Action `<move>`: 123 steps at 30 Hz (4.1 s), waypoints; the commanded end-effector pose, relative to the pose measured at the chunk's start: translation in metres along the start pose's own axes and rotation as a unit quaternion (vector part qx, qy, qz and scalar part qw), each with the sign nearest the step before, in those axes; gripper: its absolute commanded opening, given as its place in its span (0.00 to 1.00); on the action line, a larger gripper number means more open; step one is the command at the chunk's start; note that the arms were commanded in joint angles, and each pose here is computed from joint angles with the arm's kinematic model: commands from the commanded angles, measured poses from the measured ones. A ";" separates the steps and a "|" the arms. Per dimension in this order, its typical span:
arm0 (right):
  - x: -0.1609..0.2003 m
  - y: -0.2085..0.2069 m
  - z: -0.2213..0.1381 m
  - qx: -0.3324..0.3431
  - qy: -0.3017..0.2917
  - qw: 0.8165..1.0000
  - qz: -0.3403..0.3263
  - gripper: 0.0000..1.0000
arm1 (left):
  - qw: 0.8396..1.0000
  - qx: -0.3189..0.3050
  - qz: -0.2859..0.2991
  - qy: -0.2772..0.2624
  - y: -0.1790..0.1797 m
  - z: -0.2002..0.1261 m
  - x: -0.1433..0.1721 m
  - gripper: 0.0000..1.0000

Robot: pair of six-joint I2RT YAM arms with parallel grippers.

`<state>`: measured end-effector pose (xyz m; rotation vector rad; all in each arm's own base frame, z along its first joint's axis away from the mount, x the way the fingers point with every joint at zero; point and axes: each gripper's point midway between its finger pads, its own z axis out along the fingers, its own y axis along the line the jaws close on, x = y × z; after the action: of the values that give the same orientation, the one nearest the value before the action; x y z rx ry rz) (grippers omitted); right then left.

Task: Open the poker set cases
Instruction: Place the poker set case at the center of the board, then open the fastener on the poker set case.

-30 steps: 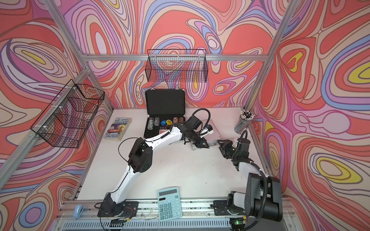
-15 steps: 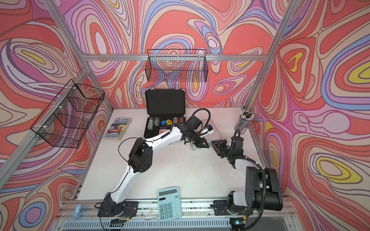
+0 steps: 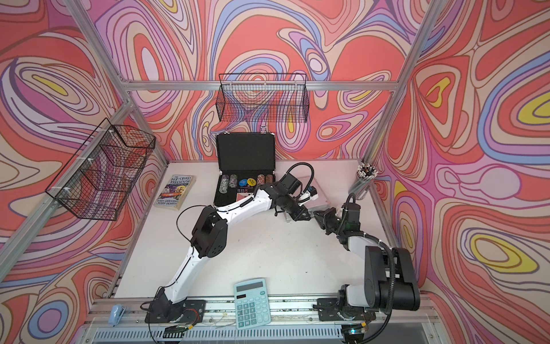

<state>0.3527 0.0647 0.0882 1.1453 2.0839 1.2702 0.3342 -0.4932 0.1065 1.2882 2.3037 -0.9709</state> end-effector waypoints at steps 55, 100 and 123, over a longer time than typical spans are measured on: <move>0.005 -0.043 -0.015 0.027 -0.049 0.998 -0.035 0.00 | 0.936 -0.124 -0.305 -0.122 0.099 -0.011 0.020 0.54; -0.033 0.022 -0.038 0.190 -0.073 0.921 -0.331 0.54 | 0.953 -0.111 -0.234 -0.154 0.141 -0.053 -0.024 0.52; 0.022 -0.008 0.008 0.321 0.000 0.811 -0.489 0.51 | 0.954 -0.087 -0.243 -0.151 0.126 -0.051 -0.009 0.50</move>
<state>0.3364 0.0922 0.0805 0.0984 2.6097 0.1438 0.4526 -0.4175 0.0766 0.4569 2.4603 -0.9724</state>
